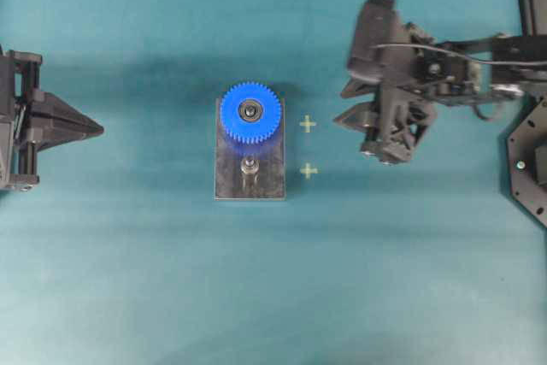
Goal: Fit the large gear onto the shaft.
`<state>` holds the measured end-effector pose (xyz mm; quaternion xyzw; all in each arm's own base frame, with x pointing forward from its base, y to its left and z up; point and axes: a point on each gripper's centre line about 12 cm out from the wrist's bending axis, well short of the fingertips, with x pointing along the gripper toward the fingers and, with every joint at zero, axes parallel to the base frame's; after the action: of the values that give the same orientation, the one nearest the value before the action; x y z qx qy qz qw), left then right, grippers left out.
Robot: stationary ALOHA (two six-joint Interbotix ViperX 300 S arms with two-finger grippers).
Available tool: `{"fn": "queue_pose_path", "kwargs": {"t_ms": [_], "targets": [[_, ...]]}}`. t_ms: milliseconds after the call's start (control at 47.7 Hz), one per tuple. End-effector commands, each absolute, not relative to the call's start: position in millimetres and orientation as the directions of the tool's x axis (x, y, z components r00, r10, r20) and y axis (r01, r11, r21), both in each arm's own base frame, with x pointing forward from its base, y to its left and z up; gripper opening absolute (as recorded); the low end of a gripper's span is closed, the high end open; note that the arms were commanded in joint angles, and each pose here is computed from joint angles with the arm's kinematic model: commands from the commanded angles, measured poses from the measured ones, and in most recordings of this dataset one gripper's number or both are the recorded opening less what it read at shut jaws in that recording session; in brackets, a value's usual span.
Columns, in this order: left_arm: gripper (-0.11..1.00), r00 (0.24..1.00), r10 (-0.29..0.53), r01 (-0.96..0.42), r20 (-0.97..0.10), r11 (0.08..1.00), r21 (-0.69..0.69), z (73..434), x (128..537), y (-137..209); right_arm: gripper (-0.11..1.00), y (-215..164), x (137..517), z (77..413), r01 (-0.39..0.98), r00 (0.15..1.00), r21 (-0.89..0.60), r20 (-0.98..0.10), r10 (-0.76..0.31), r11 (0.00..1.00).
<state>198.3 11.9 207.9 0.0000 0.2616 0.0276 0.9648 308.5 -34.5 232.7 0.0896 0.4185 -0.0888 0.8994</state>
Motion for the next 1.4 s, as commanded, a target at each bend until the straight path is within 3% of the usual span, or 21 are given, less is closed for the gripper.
{"fn": "queue_pose_path", "kwargs": {"t_ms": [0, 482, 797, 1384], "targets": [[0.00, 0.871, 0.056, -0.054, -0.489, 0.998, 0.017, 212, 200, 12, 0.46, -31, 305, 244, 0.215, 0.690, 0.094, -0.719, -0.083, 0.972], [0.00, 0.884, 0.067, -0.060, -0.462, 0.998, 0.031, 216, 195, 14, 0.44, -10, 280, 235, 0.122, 0.847, 0.131, -0.530, -0.034, 0.984], [0.00, 0.887, 0.067, -0.060, -0.458, 0.998, 0.030, 217, 195, 14, 0.44, 7, 262, 205, 0.080, 0.806, 0.145, -0.592, 0.021, 0.986], [0.00, 0.881, 0.067, -0.062, -0.469, 0.998, 0.027, 213, 194, 14, 0.44, 8, 264, 206, 0.074, 0.823, 0.148, -0.567, 0.023, 0.986]]}}
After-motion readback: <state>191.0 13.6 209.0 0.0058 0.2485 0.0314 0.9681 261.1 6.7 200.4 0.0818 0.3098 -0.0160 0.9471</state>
